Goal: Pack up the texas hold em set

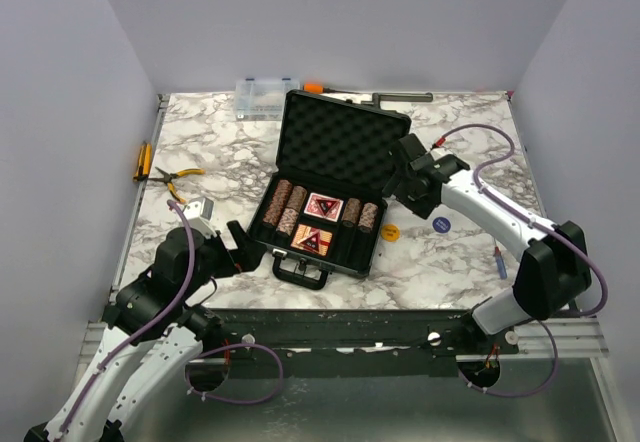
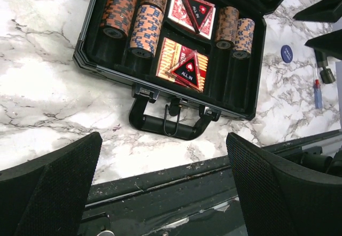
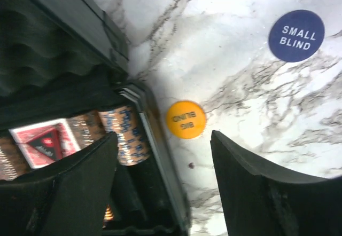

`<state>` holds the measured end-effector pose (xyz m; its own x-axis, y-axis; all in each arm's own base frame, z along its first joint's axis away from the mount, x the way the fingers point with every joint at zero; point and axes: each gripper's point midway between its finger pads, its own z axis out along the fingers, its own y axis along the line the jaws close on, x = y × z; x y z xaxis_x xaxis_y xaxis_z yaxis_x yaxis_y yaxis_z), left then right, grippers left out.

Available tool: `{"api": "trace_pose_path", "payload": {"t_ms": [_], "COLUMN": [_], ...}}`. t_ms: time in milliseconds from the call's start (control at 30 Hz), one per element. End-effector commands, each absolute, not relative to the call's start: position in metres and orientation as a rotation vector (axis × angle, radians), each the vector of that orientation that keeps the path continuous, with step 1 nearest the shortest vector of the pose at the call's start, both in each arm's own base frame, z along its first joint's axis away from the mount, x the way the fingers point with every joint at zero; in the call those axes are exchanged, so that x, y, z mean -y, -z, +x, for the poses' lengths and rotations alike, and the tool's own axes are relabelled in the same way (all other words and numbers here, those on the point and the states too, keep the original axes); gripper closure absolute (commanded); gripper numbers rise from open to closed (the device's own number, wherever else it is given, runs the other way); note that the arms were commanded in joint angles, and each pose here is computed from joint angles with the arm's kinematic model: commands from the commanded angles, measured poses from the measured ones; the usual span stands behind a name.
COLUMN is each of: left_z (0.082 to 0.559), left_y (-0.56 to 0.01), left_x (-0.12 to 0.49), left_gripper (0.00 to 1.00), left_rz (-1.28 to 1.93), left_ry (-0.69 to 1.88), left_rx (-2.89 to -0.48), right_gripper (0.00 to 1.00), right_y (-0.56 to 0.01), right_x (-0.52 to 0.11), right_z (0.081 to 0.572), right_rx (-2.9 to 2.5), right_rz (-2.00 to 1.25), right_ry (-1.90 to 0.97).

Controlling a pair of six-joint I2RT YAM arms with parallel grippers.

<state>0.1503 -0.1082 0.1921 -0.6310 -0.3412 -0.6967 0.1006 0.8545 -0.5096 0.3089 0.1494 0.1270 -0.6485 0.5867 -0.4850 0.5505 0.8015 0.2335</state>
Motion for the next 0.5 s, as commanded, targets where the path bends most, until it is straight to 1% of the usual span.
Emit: {"api": "trace_pose_path", "payload": {"t_ms": [0,33,67,100,300,467], "left_z": [0.154,0.153,0.153,0.153,0.153,0.153], "left_y": [-0.196,-0.197,-0.197,-0.198,-0.198,-0.200], "left_x": [0.104,0.107,0.109,0.110,0.113,0.115], "left_gripper": [0.02,0.01,0.01,0.02,0.02,0.01], "left_rz": [-0.161,-0.140,-0.126,-0.115,-0.100,-0.083], "left_ry": [0.617,0.633,0.643,0.652,0.657,0.669], "left_rx": [-2.146,-2.142,-2.142,-2.141,-2.149,-2.141], "right_gripper": [0.32,0.35,0.41,0.42,0.45,0.47], "right_y": [-0.091,-0.084,-0.080,-0.075,-0.050,-0.053], "right_x": [-0.140,-0.146,-0.152,-0.159,-0.191,-0.220], "right_z": [0.291,0.291,0.291,0.292,0.291,0.305], "right_rx": [-2.612,-2.637,-2.655,-2.674,-2.782,-2.756], "right_rz": [0.605,0.589,0.562,0.540,0.452,0.382], "right_ry": [0.083,0.057,0.023,-0.018,-0.183,-0.373]}}
